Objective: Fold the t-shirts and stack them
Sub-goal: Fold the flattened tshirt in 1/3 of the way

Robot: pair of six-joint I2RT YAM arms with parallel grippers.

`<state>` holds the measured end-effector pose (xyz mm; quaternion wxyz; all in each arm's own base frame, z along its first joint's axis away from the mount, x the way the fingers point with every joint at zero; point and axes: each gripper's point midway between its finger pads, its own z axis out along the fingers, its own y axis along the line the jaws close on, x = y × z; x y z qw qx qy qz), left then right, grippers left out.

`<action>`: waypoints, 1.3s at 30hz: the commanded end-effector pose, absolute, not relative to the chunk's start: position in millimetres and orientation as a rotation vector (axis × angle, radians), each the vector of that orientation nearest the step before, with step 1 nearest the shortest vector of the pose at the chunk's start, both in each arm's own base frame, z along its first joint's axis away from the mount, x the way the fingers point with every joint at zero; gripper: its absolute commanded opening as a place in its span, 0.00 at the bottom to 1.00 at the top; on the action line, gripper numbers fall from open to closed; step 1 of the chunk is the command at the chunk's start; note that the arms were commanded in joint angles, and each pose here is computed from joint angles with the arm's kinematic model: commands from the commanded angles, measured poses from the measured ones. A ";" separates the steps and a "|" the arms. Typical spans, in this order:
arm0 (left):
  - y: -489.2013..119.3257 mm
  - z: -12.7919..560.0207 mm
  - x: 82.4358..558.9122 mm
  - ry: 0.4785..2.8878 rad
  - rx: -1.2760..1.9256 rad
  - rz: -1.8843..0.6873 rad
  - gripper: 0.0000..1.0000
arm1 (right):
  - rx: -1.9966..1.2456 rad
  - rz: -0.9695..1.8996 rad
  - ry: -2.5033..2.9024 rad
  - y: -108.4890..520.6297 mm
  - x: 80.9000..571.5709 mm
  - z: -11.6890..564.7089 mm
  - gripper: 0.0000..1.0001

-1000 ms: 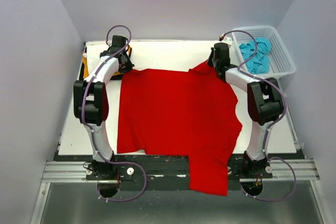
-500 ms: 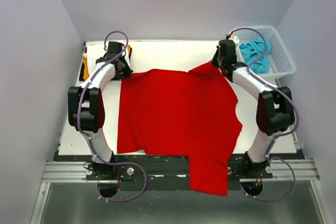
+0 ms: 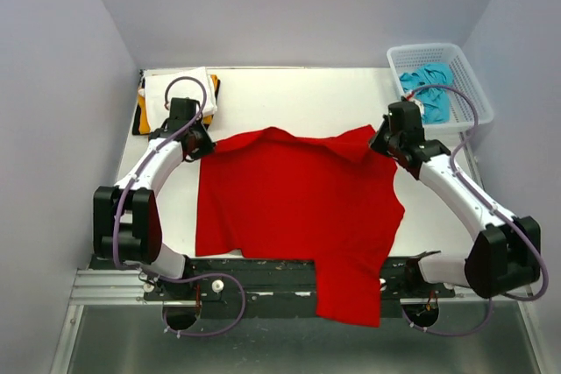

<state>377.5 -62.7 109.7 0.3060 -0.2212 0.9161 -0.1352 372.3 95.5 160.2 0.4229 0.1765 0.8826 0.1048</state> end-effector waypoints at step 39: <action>-116.3 120.0 327.7 2.362 -0.507 -0.790 0.99 | 0.340 0.660 2.264 153.9 342.4 109.5 1.00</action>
